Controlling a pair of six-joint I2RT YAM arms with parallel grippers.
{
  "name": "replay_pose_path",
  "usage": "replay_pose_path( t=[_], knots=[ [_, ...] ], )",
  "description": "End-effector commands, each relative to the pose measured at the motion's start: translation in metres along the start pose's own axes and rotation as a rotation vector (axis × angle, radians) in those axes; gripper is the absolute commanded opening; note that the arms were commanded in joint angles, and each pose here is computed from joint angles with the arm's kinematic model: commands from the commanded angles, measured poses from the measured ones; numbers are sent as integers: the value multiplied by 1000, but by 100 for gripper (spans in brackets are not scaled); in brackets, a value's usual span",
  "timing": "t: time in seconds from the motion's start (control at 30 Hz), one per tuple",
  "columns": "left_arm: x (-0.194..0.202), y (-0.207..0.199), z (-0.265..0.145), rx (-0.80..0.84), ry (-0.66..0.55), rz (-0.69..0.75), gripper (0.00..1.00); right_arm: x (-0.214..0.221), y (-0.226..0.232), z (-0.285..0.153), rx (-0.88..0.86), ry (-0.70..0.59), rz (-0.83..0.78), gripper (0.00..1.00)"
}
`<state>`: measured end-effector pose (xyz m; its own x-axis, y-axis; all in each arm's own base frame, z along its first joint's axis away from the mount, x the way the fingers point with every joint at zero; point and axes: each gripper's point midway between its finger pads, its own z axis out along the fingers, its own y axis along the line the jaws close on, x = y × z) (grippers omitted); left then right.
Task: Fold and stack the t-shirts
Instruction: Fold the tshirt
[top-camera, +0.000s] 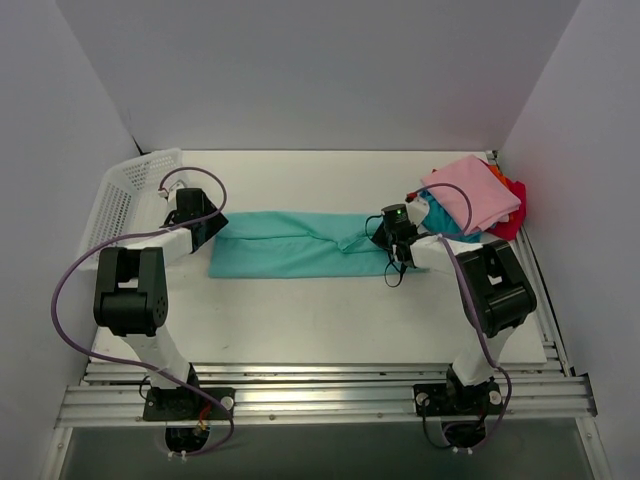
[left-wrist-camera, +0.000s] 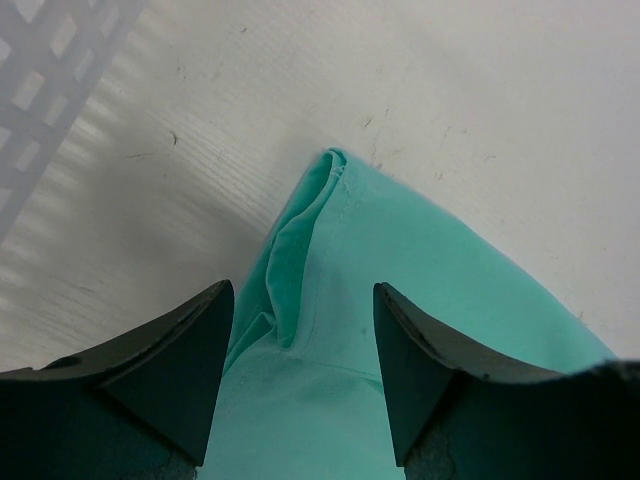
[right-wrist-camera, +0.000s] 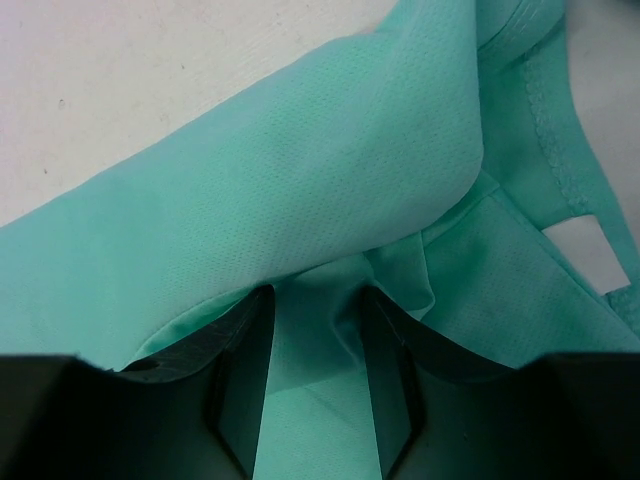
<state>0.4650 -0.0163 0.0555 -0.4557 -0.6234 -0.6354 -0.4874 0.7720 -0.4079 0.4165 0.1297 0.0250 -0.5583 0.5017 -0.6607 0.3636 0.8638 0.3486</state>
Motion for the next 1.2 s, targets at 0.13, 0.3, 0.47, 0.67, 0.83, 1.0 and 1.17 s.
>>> replay_pose_path(
  t=[0.13, 0.3, 0.47, 0.67, 0.83, 1.0, 1.17],
  knots=[
    [-36, 30, 0, -89, -110, -84, 67, 3, -2, 4, 4, 3, -9, 4],
    [-36, 31, 0, -90, -109, -85, 67, 9, -1, 8, -2, 23, -21, 0],
    [-36, 31, 0, -90, -109, -87, 67, 3, 1, 2, -15, 8, -16, 0],
    [-36, 31, 0, -91, -110, -87, 67, -20, 4, -28, -32, -46, -2, 0],
    [-35, 32, 1, -93, -108, -86, 67, -21, -5, -44, -19, -55, -12, 0],
    [-35, 31, 0, -92, -107, -85, 67, -14, -17, -44, 11, -46, -20, 0],
    [-35, 31, 1, -92, -109, -86, 67, 2, -29, -46, 35, -17, -20, 0]
  ],
)
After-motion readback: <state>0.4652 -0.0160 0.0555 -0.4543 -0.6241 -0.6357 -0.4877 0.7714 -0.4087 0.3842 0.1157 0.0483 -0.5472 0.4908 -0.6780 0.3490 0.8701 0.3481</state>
